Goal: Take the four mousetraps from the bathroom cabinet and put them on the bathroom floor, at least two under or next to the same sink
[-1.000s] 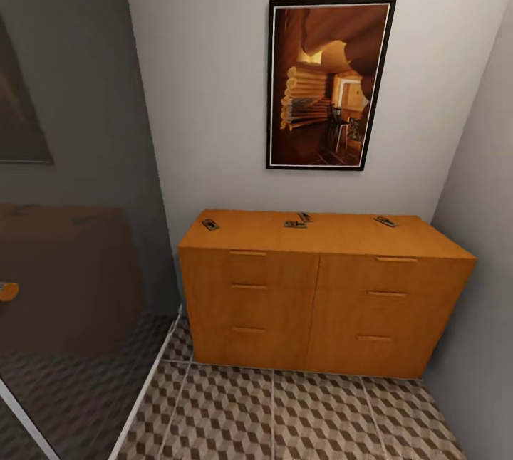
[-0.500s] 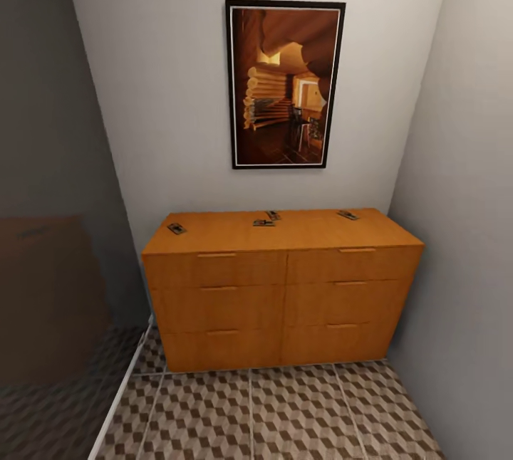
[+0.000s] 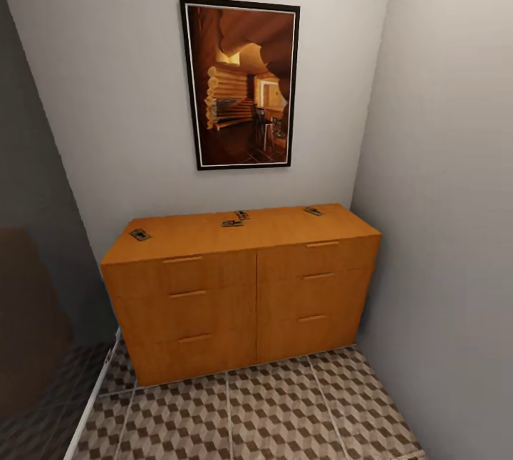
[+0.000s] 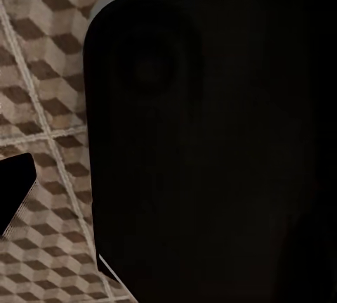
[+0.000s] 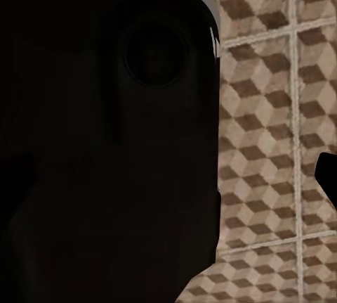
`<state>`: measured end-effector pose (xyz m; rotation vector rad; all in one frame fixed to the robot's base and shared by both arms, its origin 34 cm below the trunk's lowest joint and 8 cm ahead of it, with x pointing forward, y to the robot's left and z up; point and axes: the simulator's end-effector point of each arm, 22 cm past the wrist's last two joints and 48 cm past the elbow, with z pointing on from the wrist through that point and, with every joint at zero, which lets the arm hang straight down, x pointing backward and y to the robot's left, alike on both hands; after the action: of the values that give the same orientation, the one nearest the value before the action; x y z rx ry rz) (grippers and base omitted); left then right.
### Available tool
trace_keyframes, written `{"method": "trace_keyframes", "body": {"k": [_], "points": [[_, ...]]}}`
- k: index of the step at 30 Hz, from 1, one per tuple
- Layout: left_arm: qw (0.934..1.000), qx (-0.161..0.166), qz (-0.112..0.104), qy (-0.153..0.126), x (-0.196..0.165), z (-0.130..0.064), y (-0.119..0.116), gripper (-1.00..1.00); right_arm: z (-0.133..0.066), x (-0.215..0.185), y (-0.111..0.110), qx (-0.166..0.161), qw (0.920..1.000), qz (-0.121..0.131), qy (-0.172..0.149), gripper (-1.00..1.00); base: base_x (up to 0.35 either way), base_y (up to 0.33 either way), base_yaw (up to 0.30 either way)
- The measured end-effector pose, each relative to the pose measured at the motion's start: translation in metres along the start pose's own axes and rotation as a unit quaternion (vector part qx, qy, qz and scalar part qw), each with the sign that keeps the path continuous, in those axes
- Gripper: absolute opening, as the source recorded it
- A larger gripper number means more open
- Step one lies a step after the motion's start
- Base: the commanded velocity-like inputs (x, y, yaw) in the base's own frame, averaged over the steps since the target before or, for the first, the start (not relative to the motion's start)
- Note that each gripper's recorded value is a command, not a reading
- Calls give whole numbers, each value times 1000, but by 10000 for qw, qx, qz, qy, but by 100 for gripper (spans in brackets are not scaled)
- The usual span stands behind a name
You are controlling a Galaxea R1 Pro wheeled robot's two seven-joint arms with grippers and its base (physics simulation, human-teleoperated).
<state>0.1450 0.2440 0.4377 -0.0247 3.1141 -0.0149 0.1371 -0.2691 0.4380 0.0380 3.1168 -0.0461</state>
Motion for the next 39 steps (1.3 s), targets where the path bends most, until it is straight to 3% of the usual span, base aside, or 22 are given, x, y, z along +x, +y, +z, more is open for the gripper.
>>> {"method": "trace_keyframes", "body": {"k": [13, 39], "points": [[10000, -8, 0, 5, 1, 0, 1, 100, 0, 0, 0, 0, 10000, 0, 1, 100, 65, -44, -104], [9999, -21, -151, 6, 1, 0, 3, 100, 0, 0, 1, -7, 10000, -30, -4, 100, 270, -144, -3]]}}
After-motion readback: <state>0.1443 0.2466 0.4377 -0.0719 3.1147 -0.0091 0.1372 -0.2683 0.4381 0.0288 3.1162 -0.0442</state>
